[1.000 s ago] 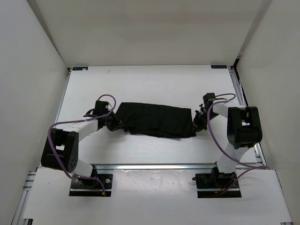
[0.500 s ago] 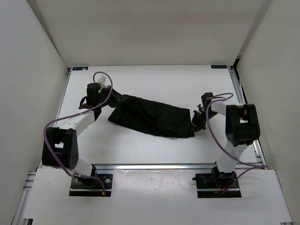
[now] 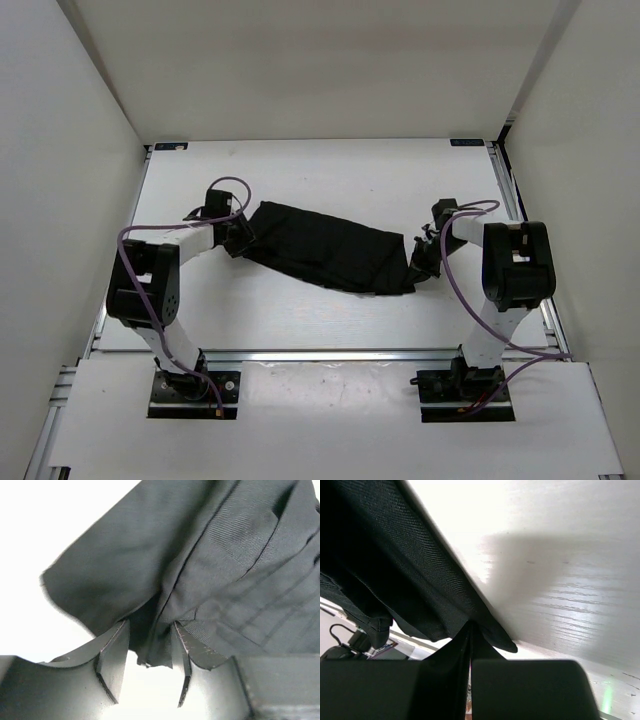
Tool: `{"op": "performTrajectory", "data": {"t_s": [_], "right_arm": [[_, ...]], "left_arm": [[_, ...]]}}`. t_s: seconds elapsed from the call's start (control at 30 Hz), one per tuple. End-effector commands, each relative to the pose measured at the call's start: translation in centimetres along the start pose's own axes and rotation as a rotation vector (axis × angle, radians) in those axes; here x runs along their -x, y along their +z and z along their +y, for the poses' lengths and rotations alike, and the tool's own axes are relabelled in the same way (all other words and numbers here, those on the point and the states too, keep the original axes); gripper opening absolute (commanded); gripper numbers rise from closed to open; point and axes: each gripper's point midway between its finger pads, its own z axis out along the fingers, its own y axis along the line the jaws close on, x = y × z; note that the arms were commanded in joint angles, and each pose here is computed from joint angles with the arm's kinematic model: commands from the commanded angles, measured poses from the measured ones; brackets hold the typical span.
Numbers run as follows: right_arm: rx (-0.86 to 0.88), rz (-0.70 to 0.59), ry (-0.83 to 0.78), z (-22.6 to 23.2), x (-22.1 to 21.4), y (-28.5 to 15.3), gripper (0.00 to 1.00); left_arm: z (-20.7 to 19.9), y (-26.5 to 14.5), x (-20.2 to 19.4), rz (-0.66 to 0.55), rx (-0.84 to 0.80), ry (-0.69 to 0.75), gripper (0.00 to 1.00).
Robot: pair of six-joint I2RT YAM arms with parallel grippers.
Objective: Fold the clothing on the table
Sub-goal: Fold the skirt
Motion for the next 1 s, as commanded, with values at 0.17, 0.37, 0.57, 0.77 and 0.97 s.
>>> {"op": "performTrajectory", "data": {"t_s": [0.17,0.37,0.57,0.77,0.97], "right_arm": [[-0.16,-0.048,-0.036,-3.6,0.2,0.1,0.0],[-0.131,-0.172,-0.13,0.9,2.4,-3.6,0.0],[0.038,-0.237,-0.256,8.7,4.3,-6.0,0.0],[0.169,-0.151,-0.349,14.2,4.0,-3.6,0.0],[0.166,0.064,-0.345,12.9,0.6,1.8,0.0]], "left_arm": [[1.4,-6.7,6.0,-0.252,0.139,0.025,0.39],[-0.3,-7.7,6.4,-0.264,0.109,0.065,0.09],[-6.9,-5.4,4.3,-0.143,-0.201,0.049,0.0],[-5.9,-1.4,1.4,-0.06,-0.115,0.045,0.0],[0.0,0.2,-1.0,-0.025,0.053,0.039,0.0]]}}
